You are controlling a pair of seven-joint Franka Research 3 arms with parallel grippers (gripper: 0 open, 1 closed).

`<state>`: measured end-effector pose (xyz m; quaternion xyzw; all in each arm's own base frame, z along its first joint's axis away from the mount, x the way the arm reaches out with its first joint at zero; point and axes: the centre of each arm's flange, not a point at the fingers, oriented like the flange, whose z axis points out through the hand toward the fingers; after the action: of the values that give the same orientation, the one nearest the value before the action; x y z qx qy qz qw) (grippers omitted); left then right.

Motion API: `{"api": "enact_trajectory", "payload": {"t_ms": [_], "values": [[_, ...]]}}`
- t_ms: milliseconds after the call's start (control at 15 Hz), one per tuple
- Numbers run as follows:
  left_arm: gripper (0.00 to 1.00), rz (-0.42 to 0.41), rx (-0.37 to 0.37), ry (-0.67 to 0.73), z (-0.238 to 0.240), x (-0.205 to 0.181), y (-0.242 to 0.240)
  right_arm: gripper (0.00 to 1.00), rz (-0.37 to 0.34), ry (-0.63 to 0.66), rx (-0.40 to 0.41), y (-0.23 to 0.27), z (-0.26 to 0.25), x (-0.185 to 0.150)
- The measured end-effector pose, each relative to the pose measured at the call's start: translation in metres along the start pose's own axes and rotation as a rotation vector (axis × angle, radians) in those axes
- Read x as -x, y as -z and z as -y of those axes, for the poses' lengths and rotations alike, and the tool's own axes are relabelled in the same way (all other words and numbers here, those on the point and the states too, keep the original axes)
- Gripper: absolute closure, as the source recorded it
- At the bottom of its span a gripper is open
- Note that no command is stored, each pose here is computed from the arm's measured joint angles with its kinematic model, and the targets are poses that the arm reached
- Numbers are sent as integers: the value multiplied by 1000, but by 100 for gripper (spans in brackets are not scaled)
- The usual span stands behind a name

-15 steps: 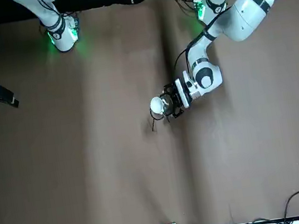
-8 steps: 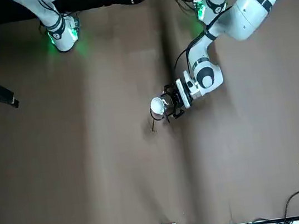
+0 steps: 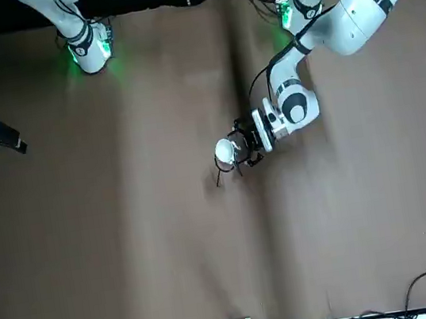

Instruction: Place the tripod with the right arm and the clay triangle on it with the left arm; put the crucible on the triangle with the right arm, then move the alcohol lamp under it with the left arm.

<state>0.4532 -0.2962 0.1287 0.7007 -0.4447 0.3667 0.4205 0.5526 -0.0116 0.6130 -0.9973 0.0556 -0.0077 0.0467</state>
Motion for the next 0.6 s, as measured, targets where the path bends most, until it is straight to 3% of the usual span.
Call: {"api": "enact_trajectory", "payload": {"t_ms": [600], "values": [[1,-5,24,30,-21,1,10,0,1,0,0,-1,0,0]]}}
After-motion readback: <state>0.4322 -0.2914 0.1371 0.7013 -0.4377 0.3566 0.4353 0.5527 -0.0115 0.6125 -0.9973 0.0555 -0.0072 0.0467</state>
